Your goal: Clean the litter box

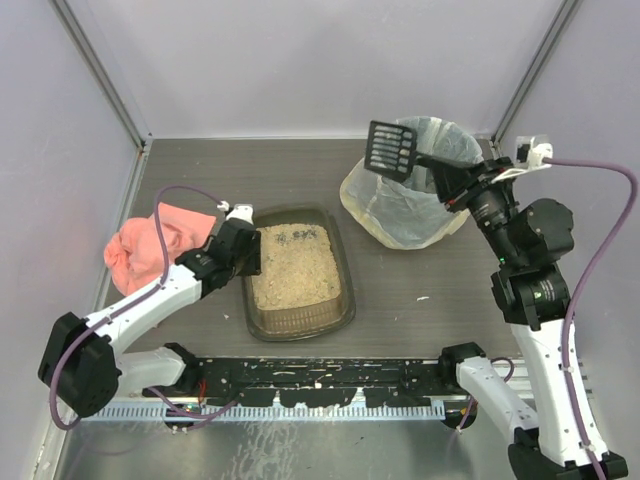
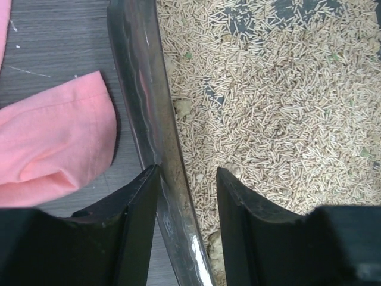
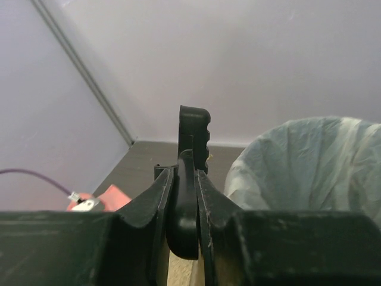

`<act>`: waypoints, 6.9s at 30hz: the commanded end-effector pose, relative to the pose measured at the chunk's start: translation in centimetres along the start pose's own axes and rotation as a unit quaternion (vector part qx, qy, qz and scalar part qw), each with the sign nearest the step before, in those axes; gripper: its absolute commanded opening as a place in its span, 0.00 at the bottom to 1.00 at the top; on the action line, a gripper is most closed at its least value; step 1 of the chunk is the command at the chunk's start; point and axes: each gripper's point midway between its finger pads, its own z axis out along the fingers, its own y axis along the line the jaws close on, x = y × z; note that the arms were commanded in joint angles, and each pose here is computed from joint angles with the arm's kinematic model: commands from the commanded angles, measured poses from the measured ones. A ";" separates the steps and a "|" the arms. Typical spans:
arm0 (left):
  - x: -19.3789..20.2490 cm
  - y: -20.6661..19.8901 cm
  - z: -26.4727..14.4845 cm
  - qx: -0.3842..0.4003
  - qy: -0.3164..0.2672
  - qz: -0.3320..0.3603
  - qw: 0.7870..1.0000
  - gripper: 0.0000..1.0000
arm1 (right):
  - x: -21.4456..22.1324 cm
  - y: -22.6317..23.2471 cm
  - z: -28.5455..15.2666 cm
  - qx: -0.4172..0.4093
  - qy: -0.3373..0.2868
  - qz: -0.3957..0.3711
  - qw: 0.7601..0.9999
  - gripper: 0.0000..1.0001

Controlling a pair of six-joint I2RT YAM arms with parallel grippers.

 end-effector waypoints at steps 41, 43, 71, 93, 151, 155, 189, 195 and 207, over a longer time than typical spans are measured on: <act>0.0 -3.2 -0.7 0.100 -0.006 -0.005 0.995 0.41 | 29.5 5.6 8.8 0.149 0.249 0.007 0.957 0.01; 0.5 -3.2 -0.6 0.103 0.001 -0.002 0.995 0.39 | 30.0 5.3 9.2 0.158 0.248 0.002 0.956 0.01; 1.0 -3.1 1.5 0.084 0.024 0.030 0.996 0.21 | 38.1 10.0 12.5 0.053 0.325 0.016 0.944 0.01; 1.0 -2.9 1.8 0.075 0.025 0.036 0.996 0.18 | 40.2 13.9 6.9 -0.080 0.427 0.070 0.898 0.01; -4.2 -3.2 -4.6 0.099 -0.040 -0.002 0.994 0.81 | 37.3 2.9 2.4 0.019 0.248 0.338 0.908 0.01; -4.8 -2.6 -5.8 0.095 -0.054 -0.002 0.994 0.84 | 36.1 3.1 1.7 0.008 0.237 0.345 0.908 0.01; -5.6 0.2 -11.4 0.080 -0.099 -0.009 0.992 0.92 | 28.3 1.3 -3.8 -0.052 0.089 0.500 0.860 0.01; -5.7 0.7 -11.6 0.071 -0.104 -0.008 0.992 0.93 | 27.6 1.9 -3.2 -0.084 0.095 0.498 0.858 0.01; -5.7 0.7 -11.7 0.072 -0.108 -0.012 0.992 0.93 | 27.7 2.1 -3.3 -0.081 0.122 0.458 0.877 0.01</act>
